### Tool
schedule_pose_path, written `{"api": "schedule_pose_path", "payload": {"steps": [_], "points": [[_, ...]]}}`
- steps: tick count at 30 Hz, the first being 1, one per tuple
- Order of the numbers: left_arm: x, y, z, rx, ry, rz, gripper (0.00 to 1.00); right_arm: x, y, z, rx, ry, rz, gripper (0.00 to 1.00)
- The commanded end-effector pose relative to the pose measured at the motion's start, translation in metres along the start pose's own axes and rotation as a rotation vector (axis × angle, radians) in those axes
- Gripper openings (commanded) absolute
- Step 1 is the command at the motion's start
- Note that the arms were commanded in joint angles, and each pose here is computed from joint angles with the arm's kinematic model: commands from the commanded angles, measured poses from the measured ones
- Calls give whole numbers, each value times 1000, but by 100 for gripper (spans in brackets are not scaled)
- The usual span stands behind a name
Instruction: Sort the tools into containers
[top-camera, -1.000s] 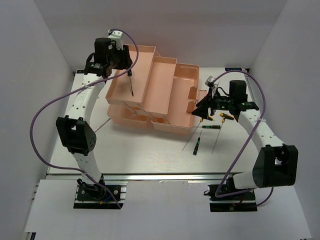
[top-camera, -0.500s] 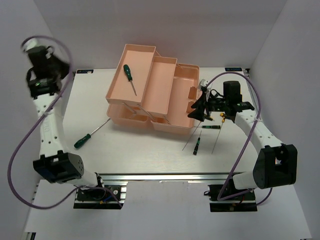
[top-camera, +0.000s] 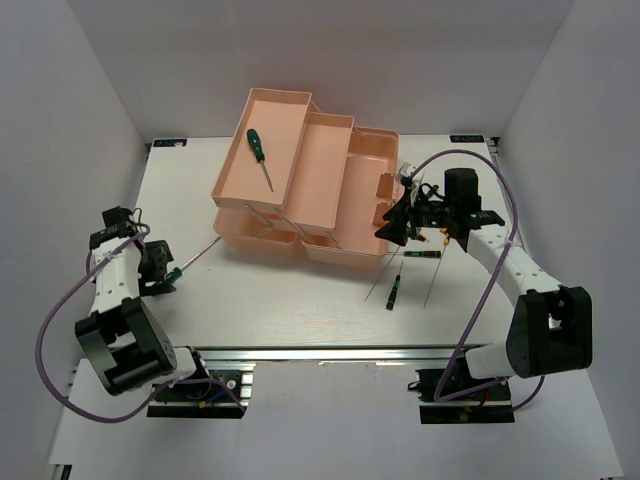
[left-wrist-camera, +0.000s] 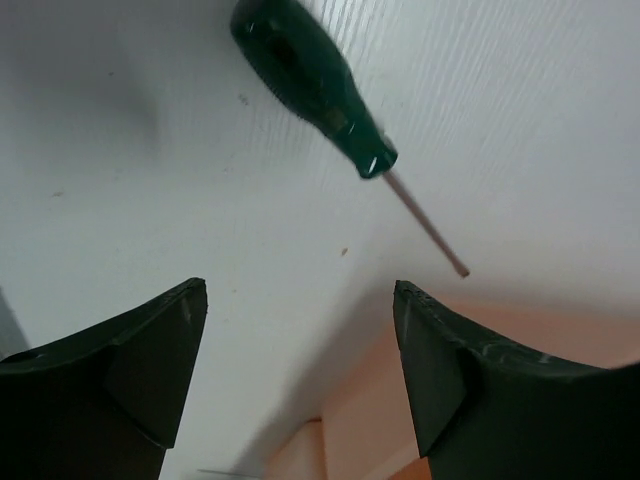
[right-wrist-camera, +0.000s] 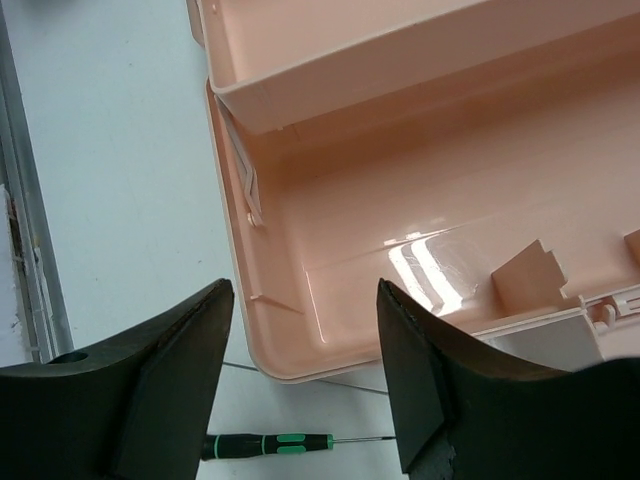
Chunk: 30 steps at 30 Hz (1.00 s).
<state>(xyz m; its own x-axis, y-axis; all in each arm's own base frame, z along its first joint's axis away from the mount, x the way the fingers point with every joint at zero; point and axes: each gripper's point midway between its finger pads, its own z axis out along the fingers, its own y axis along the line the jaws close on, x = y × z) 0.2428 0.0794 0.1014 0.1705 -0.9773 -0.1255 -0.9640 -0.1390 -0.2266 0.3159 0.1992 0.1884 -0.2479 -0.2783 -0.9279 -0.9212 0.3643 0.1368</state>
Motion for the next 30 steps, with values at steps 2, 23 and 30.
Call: {"api": "schedule_pose_path", "payload": {"steps": [2,23,30], "points": [[-8,-29,23,7,6,-171,85,-10,0,-2,17,-33,-40,65],[-23,-7,111,-232,-28,-363,34,-9,1,-8,33,-14,-34,66],[-30,-17,101,-84,-39,-342,0,-14,1,-12,40,-2,-48,66]]}}
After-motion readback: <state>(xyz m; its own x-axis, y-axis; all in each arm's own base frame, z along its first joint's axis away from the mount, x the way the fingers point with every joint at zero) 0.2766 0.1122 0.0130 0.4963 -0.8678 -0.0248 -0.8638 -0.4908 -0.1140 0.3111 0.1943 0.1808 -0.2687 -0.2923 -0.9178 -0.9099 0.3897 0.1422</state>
